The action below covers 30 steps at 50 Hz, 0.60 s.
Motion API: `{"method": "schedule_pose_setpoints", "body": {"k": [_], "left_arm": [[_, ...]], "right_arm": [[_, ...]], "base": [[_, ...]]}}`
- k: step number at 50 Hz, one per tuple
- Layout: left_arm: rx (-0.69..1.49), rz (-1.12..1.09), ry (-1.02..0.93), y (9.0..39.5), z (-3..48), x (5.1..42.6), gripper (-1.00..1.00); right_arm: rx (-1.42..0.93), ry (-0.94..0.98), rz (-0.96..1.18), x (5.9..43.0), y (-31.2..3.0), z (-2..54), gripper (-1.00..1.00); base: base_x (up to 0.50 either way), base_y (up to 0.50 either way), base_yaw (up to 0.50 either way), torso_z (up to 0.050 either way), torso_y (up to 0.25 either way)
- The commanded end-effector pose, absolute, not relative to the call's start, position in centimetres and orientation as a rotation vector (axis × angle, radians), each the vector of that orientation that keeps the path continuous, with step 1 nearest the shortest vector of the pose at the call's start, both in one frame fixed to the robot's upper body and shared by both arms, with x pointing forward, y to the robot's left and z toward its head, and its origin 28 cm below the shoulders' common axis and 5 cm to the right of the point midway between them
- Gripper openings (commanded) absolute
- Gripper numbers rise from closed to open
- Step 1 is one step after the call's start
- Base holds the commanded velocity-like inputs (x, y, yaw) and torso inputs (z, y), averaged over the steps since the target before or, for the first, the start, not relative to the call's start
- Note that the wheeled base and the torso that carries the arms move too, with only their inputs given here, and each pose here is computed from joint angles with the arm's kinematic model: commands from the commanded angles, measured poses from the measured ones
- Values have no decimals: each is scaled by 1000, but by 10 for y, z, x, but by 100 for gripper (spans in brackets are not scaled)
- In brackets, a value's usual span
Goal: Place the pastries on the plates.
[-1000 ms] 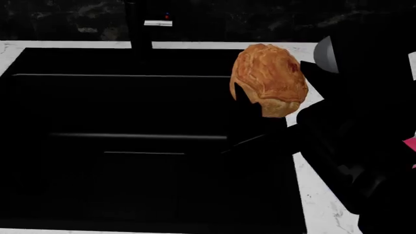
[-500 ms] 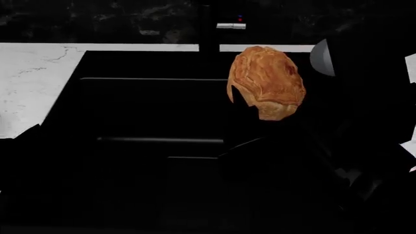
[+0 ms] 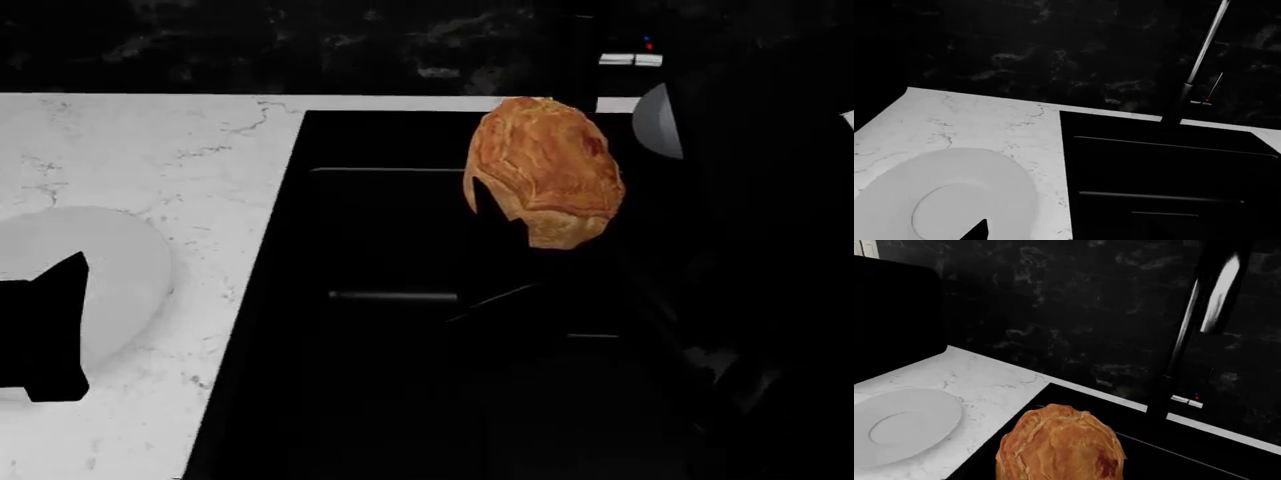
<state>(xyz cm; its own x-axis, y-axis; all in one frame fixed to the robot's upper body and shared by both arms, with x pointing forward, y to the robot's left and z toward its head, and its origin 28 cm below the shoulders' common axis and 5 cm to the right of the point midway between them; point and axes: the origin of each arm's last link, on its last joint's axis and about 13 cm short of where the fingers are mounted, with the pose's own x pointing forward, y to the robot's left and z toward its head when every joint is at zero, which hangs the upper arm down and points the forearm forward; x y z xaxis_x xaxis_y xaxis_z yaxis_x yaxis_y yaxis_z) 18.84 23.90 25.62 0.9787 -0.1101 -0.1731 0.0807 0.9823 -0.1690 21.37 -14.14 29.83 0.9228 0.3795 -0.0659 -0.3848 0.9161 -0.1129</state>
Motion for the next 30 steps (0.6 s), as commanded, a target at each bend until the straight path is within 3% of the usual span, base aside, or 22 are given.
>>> {"method": "schedule_pose_setpoints", "body": {"k": [1,30], "left_arm": [[-178,-141,160,236,258,188,100],[-187,-139,163,235,258,187,100]], "right_arm": [[-128,8,414,215,-141,300,-100],[-131,7,426,215,-140,300,-100]], "base": [[43,500,0,0,0],[40,500,0,0,0]]}}
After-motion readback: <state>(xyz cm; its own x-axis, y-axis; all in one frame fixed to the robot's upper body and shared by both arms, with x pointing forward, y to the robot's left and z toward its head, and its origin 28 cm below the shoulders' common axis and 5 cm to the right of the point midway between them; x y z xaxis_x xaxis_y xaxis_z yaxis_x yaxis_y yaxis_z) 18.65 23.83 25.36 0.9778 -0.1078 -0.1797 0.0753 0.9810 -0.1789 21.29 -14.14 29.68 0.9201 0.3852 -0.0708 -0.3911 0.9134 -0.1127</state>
